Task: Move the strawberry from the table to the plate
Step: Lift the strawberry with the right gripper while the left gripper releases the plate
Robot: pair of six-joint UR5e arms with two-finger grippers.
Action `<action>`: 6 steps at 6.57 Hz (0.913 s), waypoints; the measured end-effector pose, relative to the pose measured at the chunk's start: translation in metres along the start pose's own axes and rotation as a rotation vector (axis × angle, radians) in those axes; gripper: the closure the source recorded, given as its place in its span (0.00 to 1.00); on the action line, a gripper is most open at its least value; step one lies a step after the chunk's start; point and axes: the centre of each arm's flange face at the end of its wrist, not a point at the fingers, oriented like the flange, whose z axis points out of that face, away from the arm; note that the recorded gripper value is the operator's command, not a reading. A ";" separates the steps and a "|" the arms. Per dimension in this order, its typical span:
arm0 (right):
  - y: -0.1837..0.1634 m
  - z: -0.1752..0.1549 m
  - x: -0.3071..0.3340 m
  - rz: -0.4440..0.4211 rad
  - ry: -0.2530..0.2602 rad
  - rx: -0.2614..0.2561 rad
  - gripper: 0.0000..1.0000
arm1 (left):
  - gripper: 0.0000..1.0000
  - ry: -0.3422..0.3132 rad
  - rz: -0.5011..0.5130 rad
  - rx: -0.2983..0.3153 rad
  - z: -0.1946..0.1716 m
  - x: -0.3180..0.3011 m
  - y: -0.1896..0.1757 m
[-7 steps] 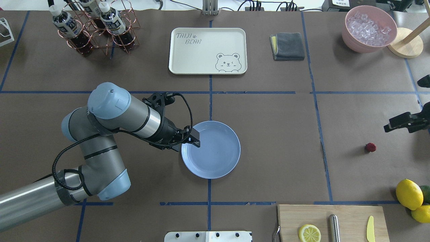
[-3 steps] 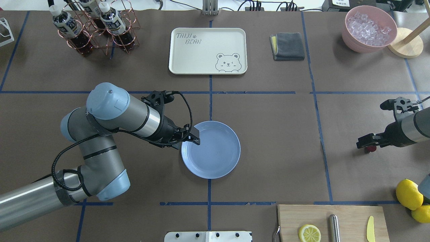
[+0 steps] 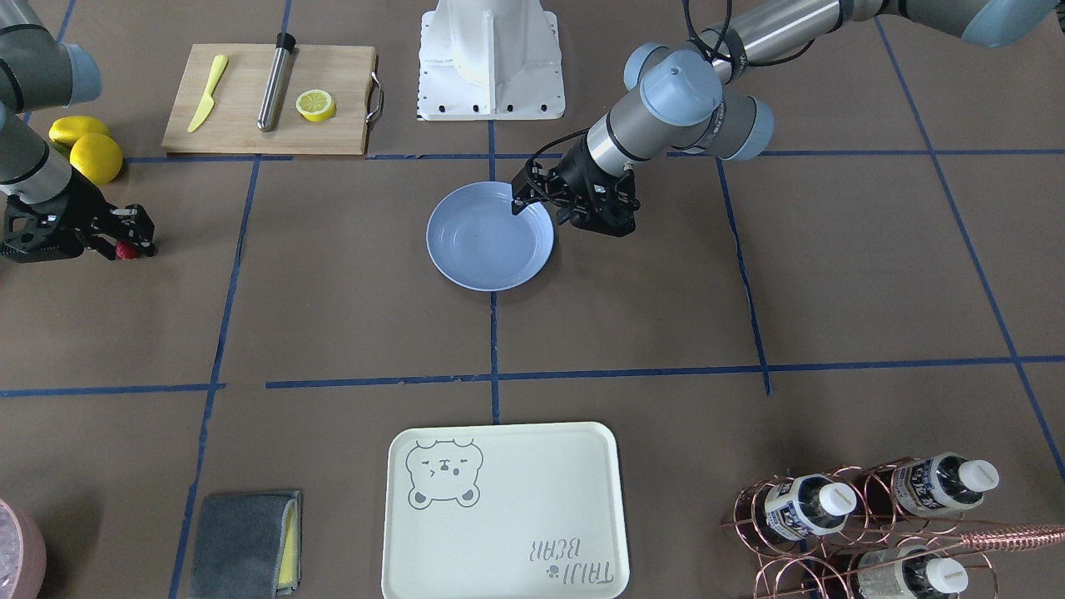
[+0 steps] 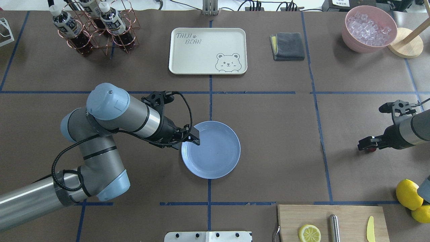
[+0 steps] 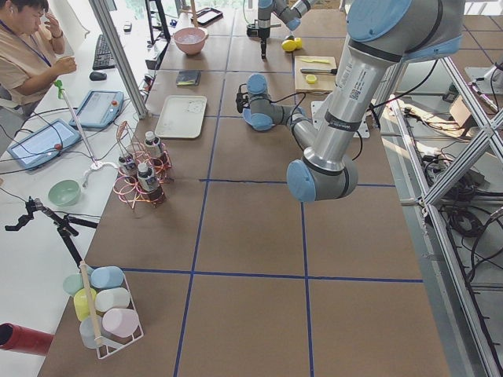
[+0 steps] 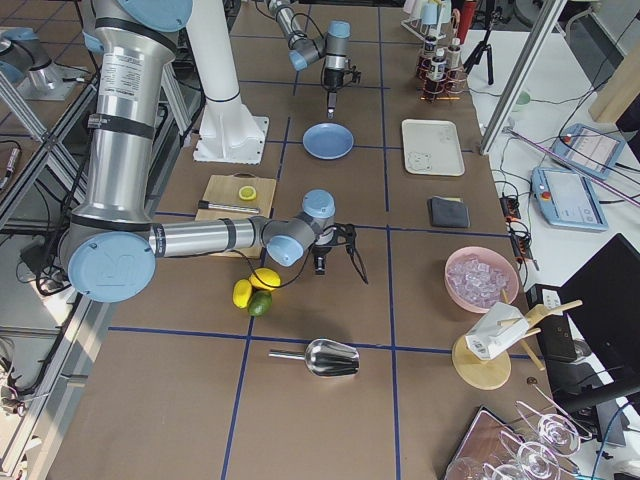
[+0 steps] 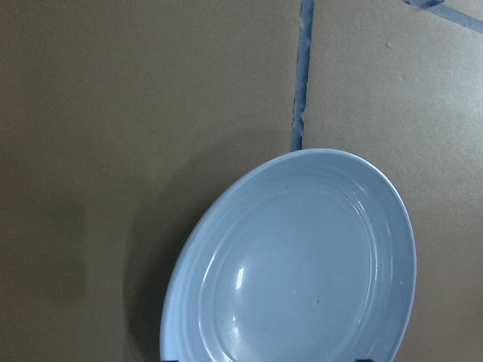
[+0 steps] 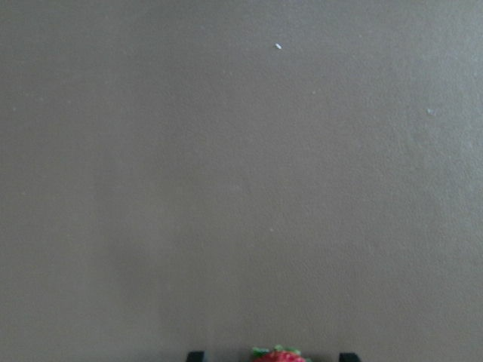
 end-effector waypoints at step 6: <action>-0.038 -0.064 -0.192 0.252 -0.281 0.053 1.00 | 0.18 0.036 0.052 0.061 -0.070 -0.027 0.004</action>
